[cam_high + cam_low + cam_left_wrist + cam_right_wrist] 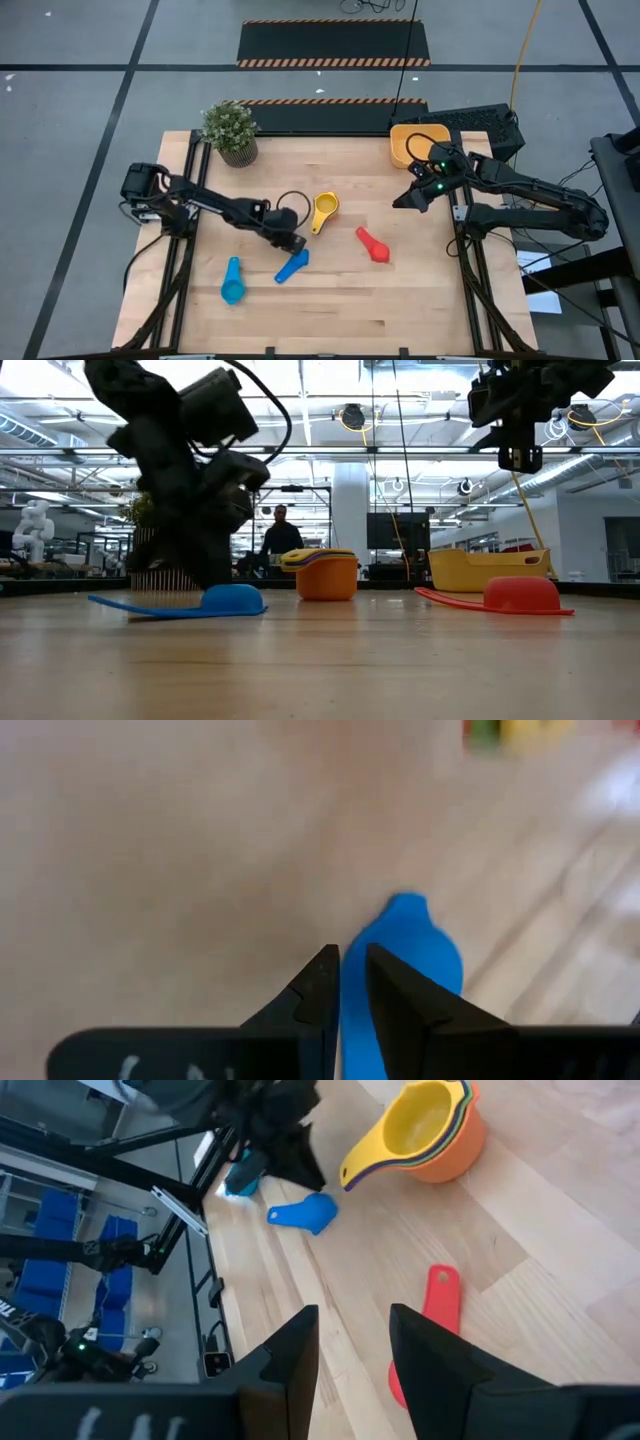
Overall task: Nest measuring cups in basket
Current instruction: Stack the light blue measuring cup on top of the yellow measuring cup
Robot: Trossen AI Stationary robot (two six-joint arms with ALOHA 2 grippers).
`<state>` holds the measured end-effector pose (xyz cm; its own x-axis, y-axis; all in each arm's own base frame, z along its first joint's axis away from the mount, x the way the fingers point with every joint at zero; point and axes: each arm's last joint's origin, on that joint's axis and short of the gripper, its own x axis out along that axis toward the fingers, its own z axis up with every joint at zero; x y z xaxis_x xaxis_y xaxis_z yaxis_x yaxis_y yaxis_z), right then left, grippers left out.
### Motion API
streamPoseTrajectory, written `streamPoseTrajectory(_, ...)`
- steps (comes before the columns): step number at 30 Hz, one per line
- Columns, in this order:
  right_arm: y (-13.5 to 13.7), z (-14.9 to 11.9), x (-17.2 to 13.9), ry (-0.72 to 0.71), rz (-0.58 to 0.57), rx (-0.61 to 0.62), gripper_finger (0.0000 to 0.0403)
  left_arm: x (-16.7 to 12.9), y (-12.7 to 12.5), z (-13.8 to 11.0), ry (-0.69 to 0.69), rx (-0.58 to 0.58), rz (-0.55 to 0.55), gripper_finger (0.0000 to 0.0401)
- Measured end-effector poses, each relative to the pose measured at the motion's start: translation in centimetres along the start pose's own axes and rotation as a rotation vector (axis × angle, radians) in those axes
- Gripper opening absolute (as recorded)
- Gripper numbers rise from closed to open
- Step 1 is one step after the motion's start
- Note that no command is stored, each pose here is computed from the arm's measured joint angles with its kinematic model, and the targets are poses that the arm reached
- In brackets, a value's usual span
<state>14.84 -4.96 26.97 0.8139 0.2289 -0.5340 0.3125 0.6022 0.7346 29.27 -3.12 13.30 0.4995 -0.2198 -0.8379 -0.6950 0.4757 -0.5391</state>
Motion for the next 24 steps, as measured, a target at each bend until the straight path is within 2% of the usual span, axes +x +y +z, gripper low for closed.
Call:
streamPoseTrajectory(9,-0.1,0.1,0.0,-0.030,-0.042,0.034,0.0118,0.2,-0.8,-4.7,0.109,-0.020,0.091,0.0056)
streamPoseTrajectory(16,0.1,0.2,0.1,-0.052,-0.031,0.089,0.0118,-2.2,-0.9,-5.9,0.139,0.003,0.116,0.0056)
streamPoseTrajectory(22,0.7,0.0,0.5,-0.095,-0.067,0.147,0.0118,-6.3,1.4,-6.8,0.222,-0.144,0.346,0.0059)
streamPoseTrajectory(24,1.1,-0.2,0.8,-0.114,-0.082,0.166,0.0118,-7.9,2.0,-7.1,0.246,-0.168,0.386,0.0068)
